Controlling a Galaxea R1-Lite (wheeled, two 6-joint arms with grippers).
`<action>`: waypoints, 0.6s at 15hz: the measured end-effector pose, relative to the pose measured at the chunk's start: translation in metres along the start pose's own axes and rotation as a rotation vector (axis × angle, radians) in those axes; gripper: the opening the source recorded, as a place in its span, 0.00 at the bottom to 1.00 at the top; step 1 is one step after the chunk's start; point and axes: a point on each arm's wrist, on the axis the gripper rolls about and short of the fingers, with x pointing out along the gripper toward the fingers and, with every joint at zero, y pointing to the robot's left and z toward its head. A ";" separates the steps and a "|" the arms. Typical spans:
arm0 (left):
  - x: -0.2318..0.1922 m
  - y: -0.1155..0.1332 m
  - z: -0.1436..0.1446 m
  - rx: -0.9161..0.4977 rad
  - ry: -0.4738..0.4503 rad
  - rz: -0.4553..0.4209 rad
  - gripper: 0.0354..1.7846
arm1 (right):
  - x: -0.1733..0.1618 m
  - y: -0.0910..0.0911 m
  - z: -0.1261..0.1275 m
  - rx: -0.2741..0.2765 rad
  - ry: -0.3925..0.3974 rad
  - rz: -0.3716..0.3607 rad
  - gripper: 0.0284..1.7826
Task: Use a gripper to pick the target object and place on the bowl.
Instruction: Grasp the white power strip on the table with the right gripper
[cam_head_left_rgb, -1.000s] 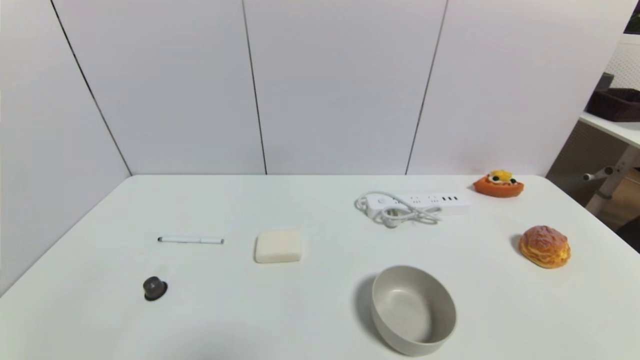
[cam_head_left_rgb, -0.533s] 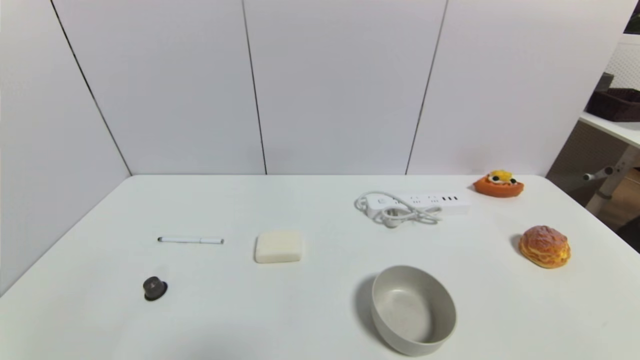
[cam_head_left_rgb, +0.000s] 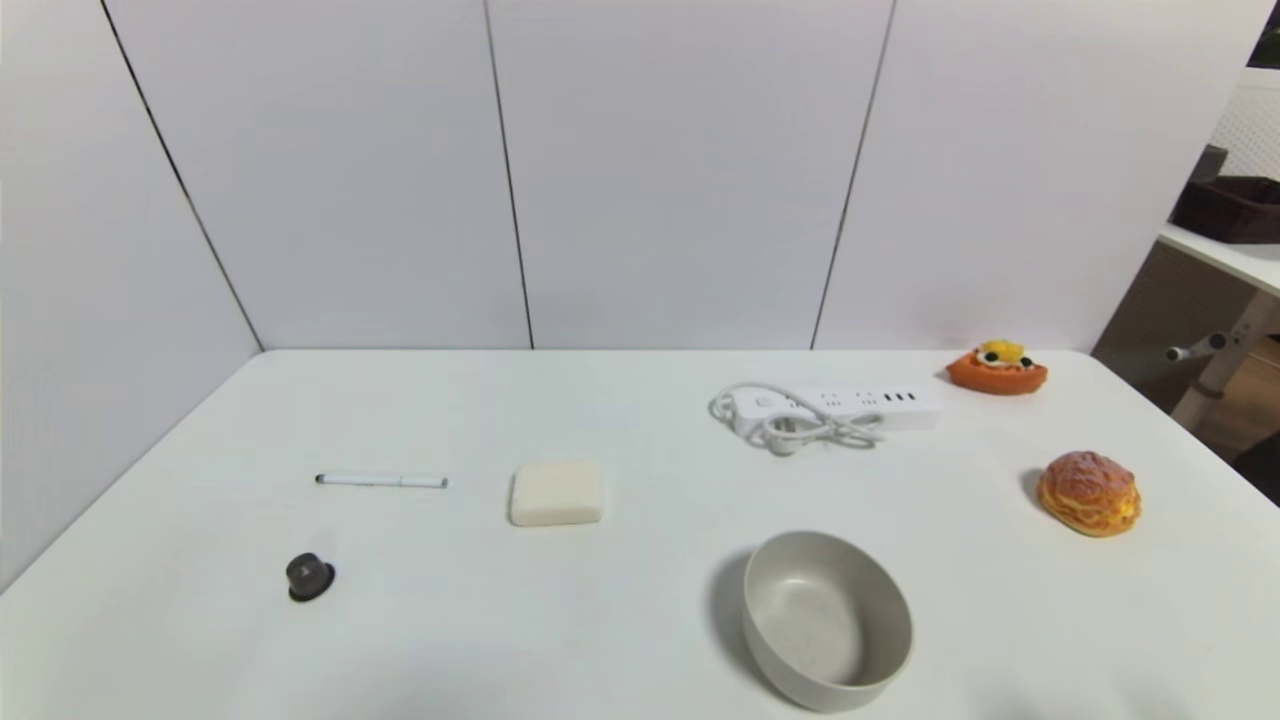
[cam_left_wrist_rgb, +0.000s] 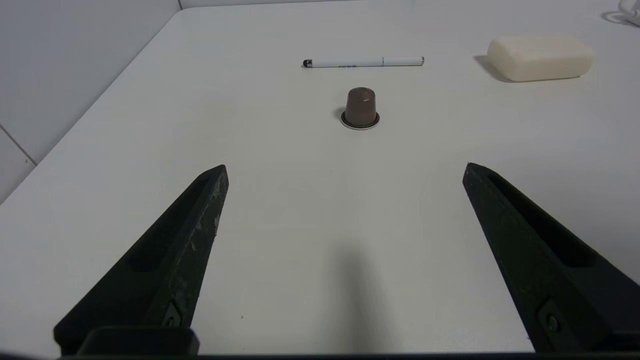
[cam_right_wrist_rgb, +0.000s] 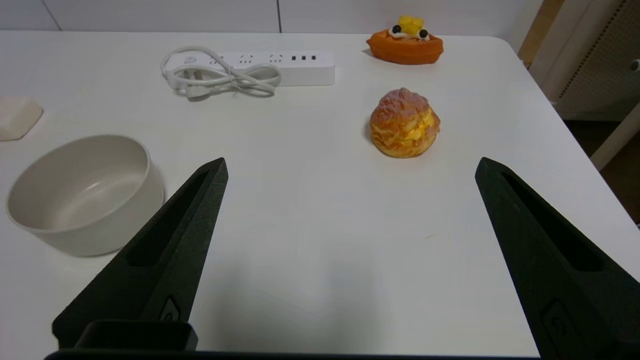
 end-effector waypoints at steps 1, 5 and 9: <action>0.000 0.000 0.000 0.000 0.000 0.000 0.94 | 0.013 0.000 0.017 -0.001 0.036 0.014 0.96; 0.000 0.000 0.000 0.000 0.000 0.000 0.94 | 0.084 0.001 0.072 -0.036 0.183 0.136 0.96; 0.000 0.000 0.000 0.000 0.000 0.000 0.94 | 0.167 0.002 0.101 -0.185 0.323 0.335 0.96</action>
